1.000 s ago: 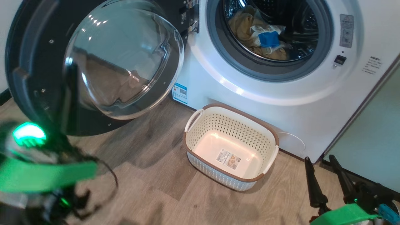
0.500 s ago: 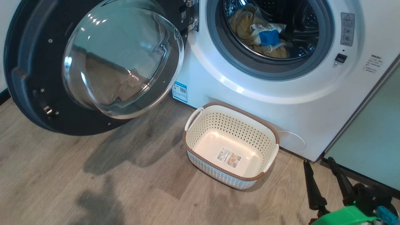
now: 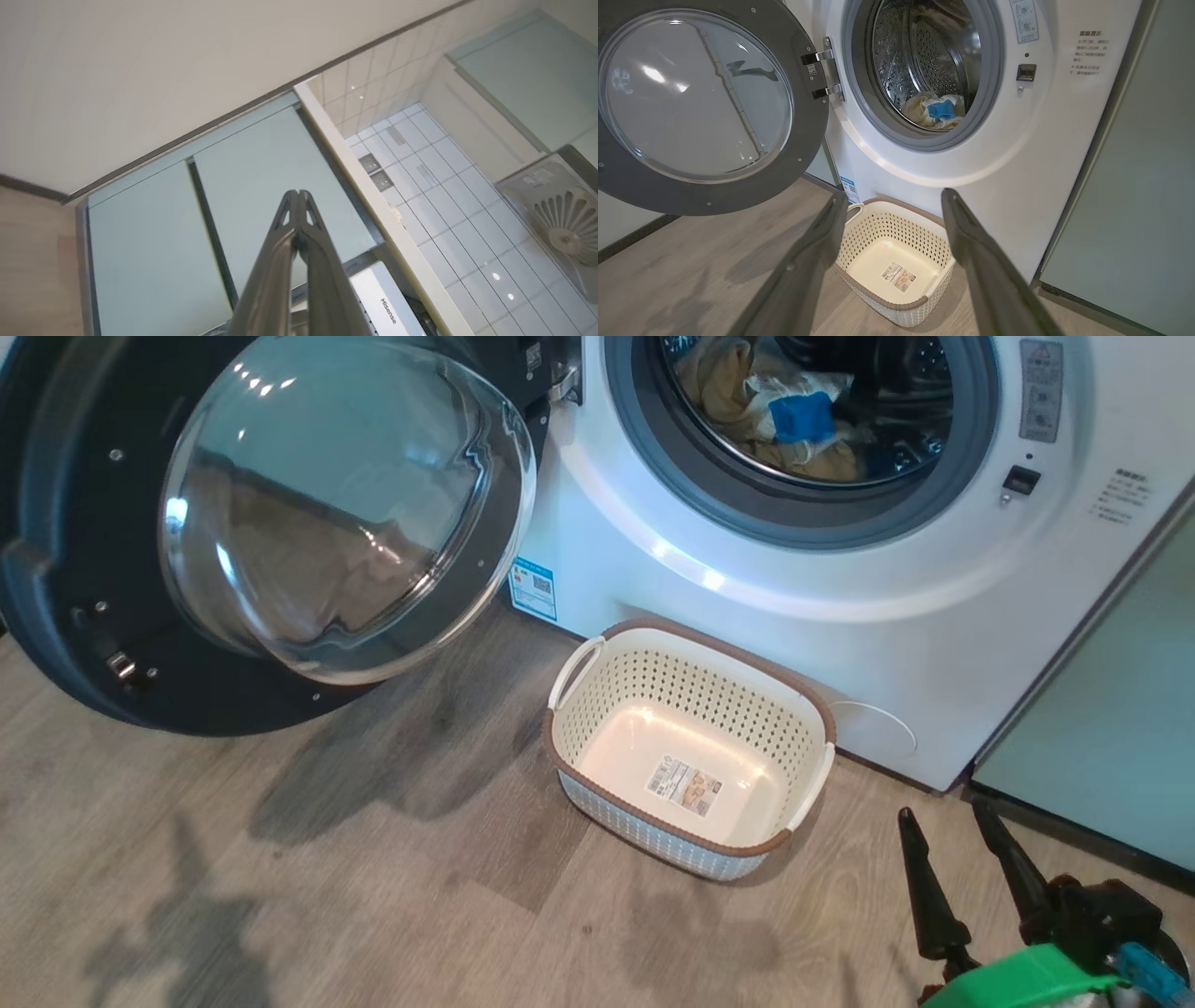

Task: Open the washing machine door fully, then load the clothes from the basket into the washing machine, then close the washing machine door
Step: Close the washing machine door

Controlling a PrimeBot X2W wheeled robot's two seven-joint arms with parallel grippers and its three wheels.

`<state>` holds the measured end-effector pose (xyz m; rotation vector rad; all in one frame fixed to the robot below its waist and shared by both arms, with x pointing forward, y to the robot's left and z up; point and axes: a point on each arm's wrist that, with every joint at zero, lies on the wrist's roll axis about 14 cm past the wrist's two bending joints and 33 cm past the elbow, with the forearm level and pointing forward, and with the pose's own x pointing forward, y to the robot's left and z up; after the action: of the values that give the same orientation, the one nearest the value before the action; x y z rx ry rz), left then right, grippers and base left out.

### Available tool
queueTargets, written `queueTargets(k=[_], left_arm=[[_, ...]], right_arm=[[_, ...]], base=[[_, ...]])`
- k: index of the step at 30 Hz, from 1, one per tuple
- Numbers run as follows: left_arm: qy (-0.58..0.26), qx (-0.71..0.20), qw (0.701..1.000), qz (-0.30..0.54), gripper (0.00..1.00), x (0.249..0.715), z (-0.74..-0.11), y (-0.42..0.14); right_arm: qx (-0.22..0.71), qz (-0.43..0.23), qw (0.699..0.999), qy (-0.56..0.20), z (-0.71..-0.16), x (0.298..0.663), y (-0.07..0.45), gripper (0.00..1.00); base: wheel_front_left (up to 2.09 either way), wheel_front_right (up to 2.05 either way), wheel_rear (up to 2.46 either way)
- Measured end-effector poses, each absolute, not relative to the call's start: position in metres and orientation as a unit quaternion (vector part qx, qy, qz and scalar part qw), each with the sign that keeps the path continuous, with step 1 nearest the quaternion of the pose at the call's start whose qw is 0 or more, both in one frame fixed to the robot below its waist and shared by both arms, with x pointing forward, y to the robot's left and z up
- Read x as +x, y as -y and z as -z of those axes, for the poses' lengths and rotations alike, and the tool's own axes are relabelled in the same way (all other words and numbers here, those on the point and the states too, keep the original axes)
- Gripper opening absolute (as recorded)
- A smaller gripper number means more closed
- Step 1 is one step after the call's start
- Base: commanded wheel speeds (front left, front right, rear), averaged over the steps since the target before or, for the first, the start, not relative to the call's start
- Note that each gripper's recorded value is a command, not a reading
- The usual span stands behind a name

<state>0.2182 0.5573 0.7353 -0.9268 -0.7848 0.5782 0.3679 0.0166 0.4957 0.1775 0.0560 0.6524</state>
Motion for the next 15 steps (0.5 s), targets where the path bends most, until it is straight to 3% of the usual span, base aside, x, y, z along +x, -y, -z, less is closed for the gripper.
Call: queueTargets(k=[6,15], left_arm=[[0.328,-0.528,0.717,-0.315,0.00,0.218,-0.664,-0.579],[0.287,-0.556,0.709,-0.327,0.00,0.233,-0.626,-0.577]], right_arm=[[0.084,-0.319,0.943,-0.038,-0.490,0.371,-0.016,1.00],[0.079,-0.317,0.944,-0.050,-0.483,0.378,-0.010,1.00]], base=[[0.00,0.00,0.00],[0.00,0.00,0.00]])
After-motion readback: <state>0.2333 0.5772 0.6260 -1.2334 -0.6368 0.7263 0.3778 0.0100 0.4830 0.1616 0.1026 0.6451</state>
